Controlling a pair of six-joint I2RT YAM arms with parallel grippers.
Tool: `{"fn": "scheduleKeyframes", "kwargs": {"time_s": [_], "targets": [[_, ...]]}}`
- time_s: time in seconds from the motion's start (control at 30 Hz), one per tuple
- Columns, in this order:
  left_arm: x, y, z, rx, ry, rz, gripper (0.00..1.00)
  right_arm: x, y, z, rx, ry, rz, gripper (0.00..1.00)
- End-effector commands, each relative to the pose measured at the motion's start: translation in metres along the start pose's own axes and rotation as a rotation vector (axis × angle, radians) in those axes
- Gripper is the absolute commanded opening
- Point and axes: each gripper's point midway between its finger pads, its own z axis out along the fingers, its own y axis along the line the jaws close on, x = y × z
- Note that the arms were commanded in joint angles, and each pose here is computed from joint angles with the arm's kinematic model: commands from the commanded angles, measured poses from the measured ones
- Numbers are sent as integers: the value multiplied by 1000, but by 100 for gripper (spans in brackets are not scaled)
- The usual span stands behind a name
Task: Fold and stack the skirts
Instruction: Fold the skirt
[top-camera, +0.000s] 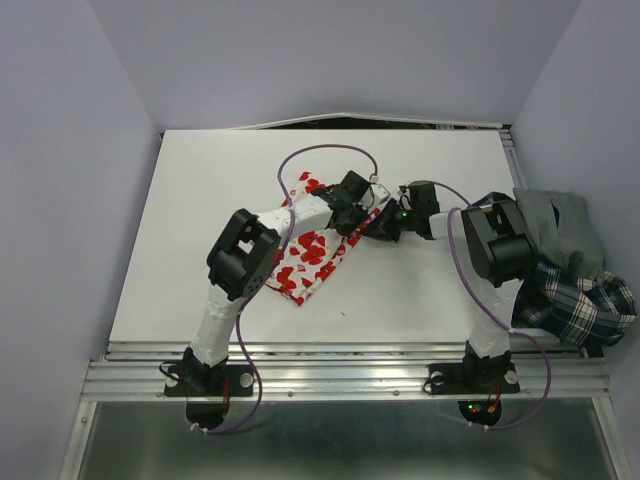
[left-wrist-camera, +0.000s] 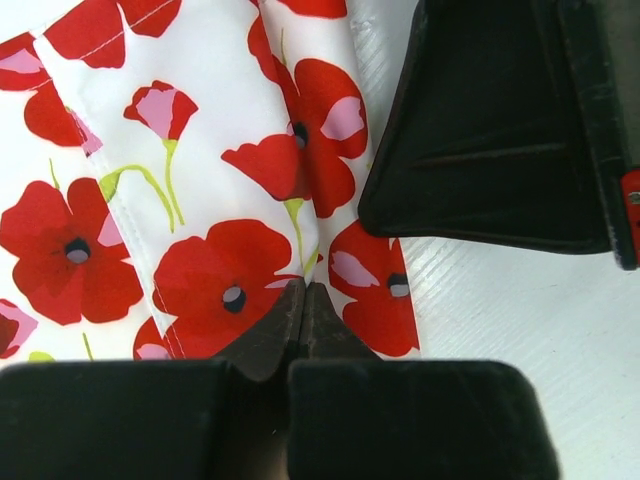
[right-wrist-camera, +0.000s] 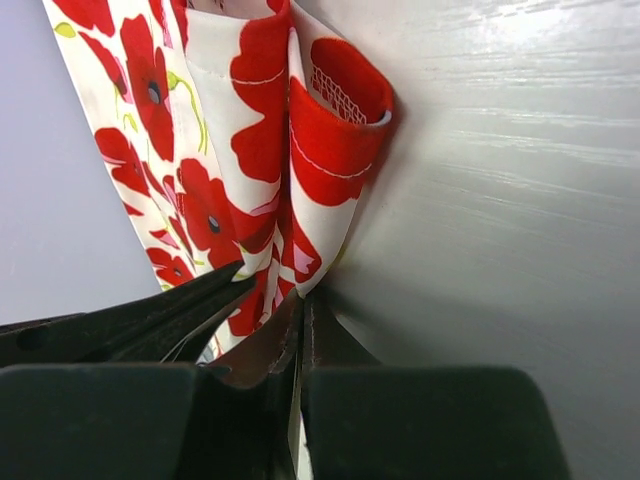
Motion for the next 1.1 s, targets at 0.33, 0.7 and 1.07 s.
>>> {"fn": "scheduleKeyframes", "kwargs": {"time_s": [0.33,0.7,1.07], "targets": [[-42,-23,-48,72,-125,-7,0,8,-41,10,128,0,27,1],[-20,-26,-24,76,-55,-4,18,8,-40,7,136,-10,15,1],[-58,-14,-133,170,-291,2,59,-32,-45,6,287,-47,-213,1]]}}
